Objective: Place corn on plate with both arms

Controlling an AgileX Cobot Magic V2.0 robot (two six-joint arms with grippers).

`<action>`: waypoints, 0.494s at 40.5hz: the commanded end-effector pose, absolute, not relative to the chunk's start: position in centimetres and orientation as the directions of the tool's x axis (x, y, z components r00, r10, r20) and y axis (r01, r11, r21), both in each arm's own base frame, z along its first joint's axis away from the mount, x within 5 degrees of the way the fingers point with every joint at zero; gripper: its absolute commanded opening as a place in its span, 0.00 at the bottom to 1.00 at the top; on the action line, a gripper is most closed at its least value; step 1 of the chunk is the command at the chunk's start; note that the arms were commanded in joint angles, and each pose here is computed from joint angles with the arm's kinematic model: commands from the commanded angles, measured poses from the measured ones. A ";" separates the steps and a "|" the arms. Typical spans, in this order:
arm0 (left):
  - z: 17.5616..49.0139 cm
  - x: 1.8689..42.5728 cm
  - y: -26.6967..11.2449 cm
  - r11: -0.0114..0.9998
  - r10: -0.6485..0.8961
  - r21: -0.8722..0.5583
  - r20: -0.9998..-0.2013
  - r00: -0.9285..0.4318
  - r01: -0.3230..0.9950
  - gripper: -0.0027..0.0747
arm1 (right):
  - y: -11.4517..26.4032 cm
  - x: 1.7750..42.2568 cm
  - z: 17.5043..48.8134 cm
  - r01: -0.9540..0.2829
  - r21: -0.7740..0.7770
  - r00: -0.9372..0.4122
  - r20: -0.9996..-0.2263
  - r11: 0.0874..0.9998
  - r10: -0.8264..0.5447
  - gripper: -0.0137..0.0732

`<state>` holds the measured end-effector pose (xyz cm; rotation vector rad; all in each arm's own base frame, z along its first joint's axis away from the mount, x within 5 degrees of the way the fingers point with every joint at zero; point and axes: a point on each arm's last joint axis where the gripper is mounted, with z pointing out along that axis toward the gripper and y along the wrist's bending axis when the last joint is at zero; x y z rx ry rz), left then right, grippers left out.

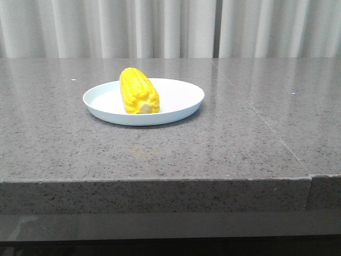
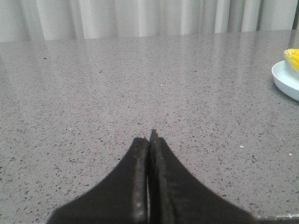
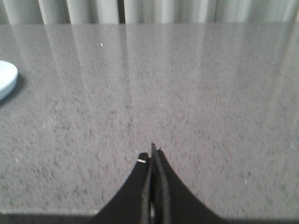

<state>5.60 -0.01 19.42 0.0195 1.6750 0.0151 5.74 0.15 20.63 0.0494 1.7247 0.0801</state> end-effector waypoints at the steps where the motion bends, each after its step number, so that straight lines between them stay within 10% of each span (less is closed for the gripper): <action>1: 20.3 5.5 0.0 1.000 0.012 0.012 -1.000 0.000 0.003 0.01 | 0.1 5.6 21.0 -0.007 0.091 -0.050 -0.995 0.996 0.091 0.02; 20: 20.3 5.5 0.0 1.000 0.012 0.012 -1.000 0.000 0.003 0.01 | 0.1 5.4 18.9 0.000 0.094 -0.138 -0.986 0.996 0.093 0.02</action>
